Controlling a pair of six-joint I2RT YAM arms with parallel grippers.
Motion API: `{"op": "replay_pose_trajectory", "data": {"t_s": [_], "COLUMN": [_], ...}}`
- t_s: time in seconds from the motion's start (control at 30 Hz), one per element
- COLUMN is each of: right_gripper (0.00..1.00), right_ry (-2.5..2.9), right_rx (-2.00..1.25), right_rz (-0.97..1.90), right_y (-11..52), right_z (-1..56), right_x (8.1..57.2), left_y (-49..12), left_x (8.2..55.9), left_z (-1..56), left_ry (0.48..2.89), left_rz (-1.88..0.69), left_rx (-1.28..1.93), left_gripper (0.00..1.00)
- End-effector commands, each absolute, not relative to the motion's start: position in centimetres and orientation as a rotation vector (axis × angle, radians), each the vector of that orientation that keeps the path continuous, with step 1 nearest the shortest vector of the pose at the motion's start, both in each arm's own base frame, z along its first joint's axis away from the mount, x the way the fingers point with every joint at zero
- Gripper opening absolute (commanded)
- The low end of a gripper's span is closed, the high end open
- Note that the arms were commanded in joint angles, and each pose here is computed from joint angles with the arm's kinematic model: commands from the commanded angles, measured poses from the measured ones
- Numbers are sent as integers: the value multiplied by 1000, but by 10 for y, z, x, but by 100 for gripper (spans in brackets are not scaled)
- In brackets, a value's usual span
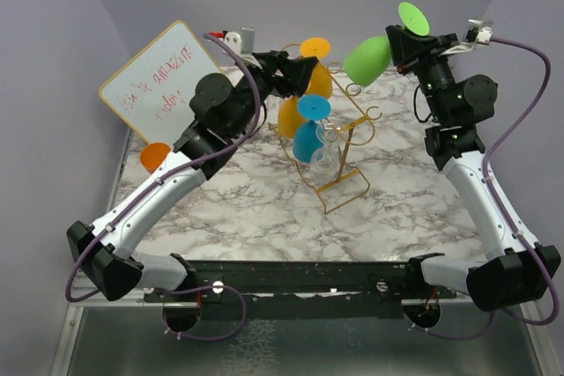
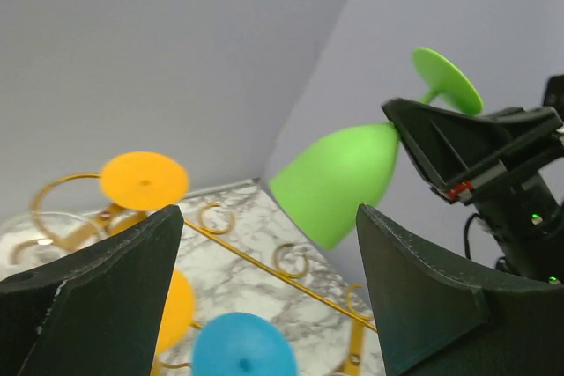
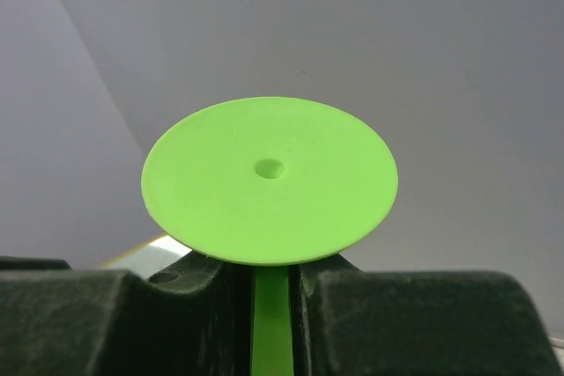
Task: Place the wine glass upside down on the wine glass rack
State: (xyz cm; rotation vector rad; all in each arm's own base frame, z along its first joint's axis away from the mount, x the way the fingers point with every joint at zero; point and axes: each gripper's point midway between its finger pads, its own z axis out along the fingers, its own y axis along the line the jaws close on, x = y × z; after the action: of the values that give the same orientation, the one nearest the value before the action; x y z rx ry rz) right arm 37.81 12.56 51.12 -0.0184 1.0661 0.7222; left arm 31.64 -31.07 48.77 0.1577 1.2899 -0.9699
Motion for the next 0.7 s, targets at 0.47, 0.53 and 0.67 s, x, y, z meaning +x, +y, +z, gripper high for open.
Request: {"op": "replay_pose_trajectory", "data": {"t_s": [0.47, 0.53, 0.67], "right_gripper": [1, 1, 1], "right_ry": [1285, 1270, 1240], "right_rx": [-602, -624, -643], "right_rz": [339, 365, 429], "right_y": [134, 138, 147], "right_z": [421, 425, 434], "right_x": [449, 446, 439], "left_y": [-213, -208, -207], "left_x": [329, 328, 327], "left_z": [427, 422, 414], "left_ry": [1631, 1637, 1651], "left_rz": [-699, -685, -683], "left_rx": [134, 122, 118], "left_gripper": [99, 99, 99]}}
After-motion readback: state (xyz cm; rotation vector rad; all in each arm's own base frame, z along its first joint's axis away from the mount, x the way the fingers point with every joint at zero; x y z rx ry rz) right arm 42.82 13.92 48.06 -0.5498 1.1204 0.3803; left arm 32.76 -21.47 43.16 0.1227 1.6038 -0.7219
